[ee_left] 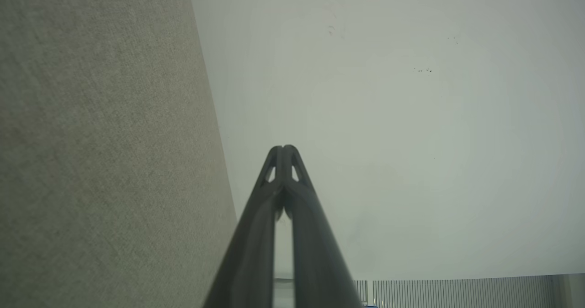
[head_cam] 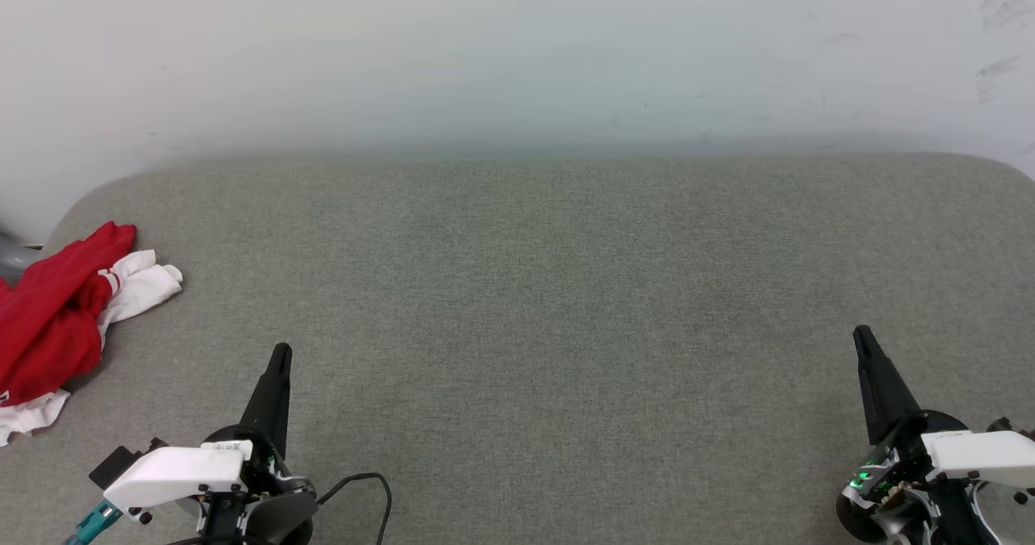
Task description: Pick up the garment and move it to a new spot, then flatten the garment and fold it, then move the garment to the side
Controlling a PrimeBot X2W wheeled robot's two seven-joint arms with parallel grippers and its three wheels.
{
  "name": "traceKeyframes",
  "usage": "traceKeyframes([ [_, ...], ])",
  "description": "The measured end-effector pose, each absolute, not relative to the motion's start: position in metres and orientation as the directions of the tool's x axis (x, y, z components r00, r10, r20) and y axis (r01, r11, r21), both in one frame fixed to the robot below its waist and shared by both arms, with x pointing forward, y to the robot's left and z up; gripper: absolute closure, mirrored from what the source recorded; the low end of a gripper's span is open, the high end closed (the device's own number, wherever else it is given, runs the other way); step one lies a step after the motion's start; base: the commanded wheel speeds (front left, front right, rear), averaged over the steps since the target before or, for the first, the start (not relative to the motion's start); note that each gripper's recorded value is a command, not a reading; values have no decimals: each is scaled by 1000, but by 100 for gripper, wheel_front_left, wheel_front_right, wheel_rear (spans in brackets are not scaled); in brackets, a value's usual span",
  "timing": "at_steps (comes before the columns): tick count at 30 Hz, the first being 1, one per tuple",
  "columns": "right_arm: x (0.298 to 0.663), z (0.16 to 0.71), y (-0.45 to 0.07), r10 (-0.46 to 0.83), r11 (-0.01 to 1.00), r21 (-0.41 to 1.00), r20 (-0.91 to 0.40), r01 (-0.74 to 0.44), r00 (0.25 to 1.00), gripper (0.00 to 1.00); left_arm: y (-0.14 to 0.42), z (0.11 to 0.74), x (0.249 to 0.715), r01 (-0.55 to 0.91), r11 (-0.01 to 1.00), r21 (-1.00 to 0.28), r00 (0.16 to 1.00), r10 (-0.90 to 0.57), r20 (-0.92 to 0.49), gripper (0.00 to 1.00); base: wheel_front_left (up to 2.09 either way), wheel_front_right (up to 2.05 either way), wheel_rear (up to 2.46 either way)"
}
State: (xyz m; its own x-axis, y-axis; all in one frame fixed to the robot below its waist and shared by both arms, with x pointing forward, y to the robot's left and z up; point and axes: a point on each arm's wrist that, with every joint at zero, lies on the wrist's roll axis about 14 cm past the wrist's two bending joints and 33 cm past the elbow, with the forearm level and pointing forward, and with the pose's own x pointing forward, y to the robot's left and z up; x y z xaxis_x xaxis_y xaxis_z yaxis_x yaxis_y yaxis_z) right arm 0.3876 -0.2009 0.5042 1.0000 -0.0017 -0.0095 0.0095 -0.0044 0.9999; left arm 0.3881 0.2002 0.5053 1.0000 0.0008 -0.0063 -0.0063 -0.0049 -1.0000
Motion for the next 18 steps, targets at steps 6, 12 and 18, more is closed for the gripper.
traceKeyframes([
  [6, 388, 504, -201, -2, -4, 1000, -10, 10, 1000, 100, 200, 505, 388, -7, -5, -1000, 1000, 1, -7, 100, 0, 0, 0],
  [12, 388, 504, -201, -2, -4, 1000, -10, 10, 1000, 100, 200, 505, 388, -6, -5, -1000, 1000, 1, -6, 100, 0, 0, 0],
  [18, 388, 504, -201, -2, -4, 1000, -10, 10, 1000, 100, 200, 505, 388, -7, -5, -1000, 1000, 0, -7, 100, 0, 0, 0],
])
